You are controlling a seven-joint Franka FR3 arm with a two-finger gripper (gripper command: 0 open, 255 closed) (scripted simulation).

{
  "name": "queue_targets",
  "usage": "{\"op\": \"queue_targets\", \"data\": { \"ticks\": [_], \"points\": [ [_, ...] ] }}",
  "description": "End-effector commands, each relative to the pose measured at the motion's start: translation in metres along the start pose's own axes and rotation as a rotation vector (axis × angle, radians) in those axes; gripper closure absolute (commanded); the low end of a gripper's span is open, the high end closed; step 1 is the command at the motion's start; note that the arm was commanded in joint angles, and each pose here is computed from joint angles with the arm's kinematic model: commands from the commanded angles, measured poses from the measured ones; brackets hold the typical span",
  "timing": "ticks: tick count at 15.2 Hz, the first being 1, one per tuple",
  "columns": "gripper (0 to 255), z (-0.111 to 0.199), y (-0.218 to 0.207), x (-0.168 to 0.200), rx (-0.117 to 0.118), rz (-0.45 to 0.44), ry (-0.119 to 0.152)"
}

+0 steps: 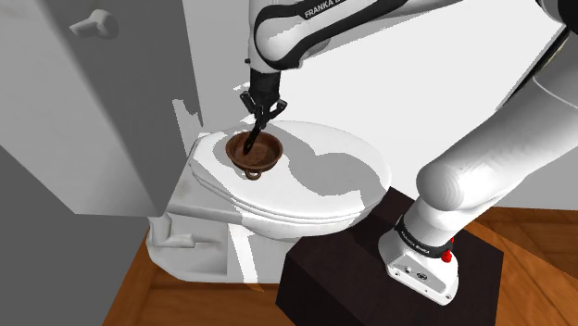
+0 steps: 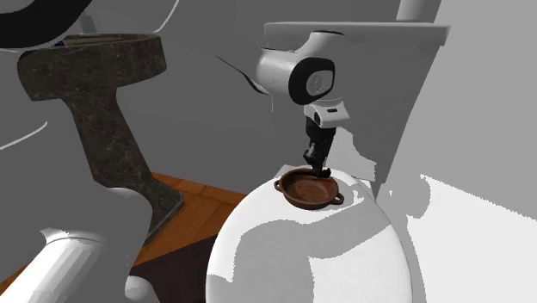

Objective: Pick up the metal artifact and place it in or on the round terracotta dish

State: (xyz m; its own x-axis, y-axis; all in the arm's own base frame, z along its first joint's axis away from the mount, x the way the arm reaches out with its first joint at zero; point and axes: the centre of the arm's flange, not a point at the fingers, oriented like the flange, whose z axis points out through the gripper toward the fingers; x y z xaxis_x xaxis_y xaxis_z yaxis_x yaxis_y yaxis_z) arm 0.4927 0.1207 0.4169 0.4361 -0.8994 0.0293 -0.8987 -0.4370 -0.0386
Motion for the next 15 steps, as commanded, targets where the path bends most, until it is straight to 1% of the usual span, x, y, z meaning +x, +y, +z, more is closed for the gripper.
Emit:
{"op": "queue_targets", "data": {
  "ticks": [1,4,12,13,15],
  "points": [
    [255,0.012,0.000,-0.001,0.001,0.000,0.000],
    [255,0.027,0.001,-0.001,0.001,0.000,0.000],
    [255,0.028,0.001,-0.001,0.001,0.000,0.000],
    [0,0.028,0.001,-0.001,0.001,0.000,0.000],
    [0,0.028,0.001,-0.001,0.001,0.000,0.000]
  ]
}}
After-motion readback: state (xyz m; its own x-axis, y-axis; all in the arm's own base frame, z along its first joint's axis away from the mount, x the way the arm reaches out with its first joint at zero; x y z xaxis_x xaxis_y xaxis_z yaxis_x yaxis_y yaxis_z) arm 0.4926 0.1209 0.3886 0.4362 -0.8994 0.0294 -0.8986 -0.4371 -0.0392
